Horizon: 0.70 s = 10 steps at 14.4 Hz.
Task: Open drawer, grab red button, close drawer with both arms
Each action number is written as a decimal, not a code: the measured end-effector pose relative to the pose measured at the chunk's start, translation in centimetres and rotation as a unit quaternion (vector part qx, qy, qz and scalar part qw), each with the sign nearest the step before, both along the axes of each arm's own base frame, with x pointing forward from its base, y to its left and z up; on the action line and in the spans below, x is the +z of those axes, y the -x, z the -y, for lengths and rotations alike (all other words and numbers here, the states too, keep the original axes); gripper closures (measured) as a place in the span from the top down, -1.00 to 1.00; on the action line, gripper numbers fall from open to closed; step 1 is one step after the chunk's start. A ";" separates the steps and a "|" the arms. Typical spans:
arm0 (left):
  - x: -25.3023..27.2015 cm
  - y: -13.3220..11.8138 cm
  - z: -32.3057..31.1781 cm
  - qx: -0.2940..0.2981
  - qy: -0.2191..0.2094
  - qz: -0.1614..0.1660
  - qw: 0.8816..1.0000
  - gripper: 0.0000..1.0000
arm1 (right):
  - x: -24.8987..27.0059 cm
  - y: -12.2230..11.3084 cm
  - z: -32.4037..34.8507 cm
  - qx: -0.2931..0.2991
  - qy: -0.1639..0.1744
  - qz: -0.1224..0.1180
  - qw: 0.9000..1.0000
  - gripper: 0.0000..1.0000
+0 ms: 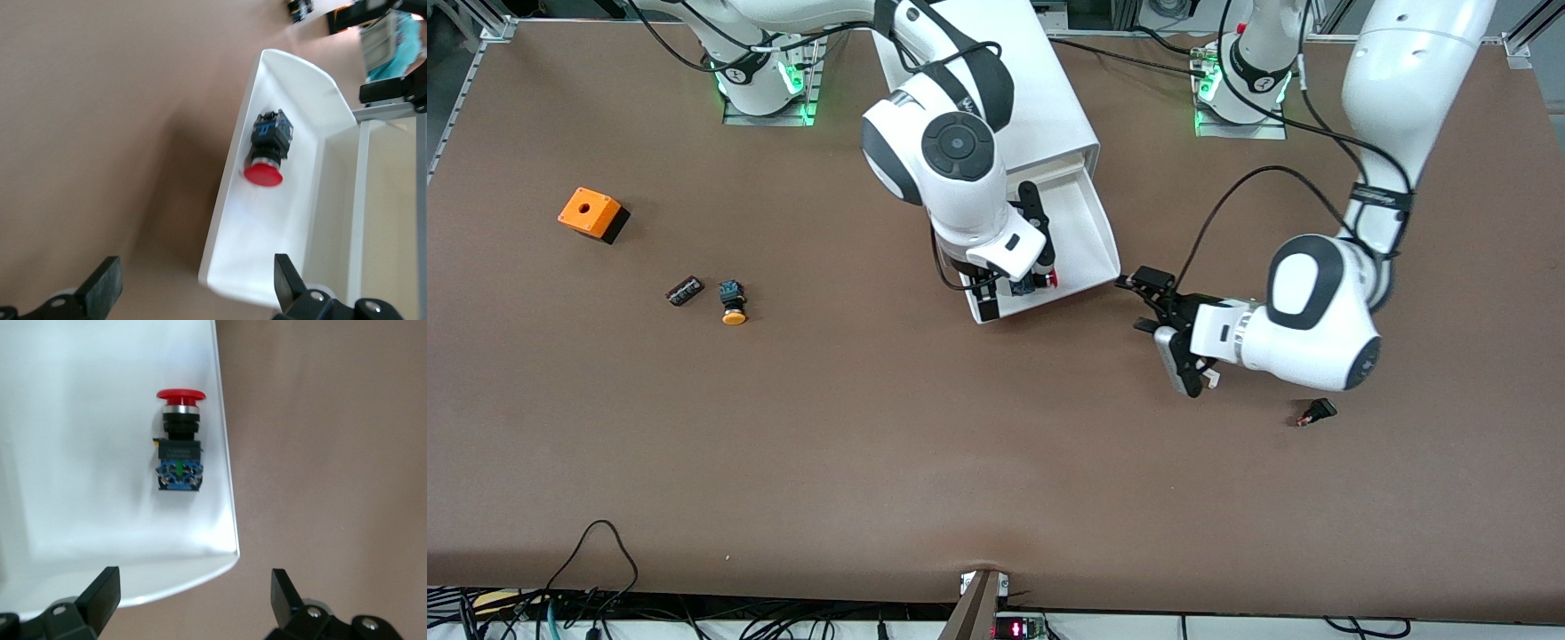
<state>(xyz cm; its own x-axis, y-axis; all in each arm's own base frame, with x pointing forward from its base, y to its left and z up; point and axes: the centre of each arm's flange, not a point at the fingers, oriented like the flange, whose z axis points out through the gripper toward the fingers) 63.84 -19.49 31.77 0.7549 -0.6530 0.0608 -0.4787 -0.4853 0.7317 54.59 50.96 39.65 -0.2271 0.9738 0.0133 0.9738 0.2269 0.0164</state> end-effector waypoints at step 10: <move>12.4 -3.4 -7.1 -0.078 -0.280 0.145 0.946 1.00 | -4.9 3.3 -3.7 0.008 0.022 -0.023 0.999 1.00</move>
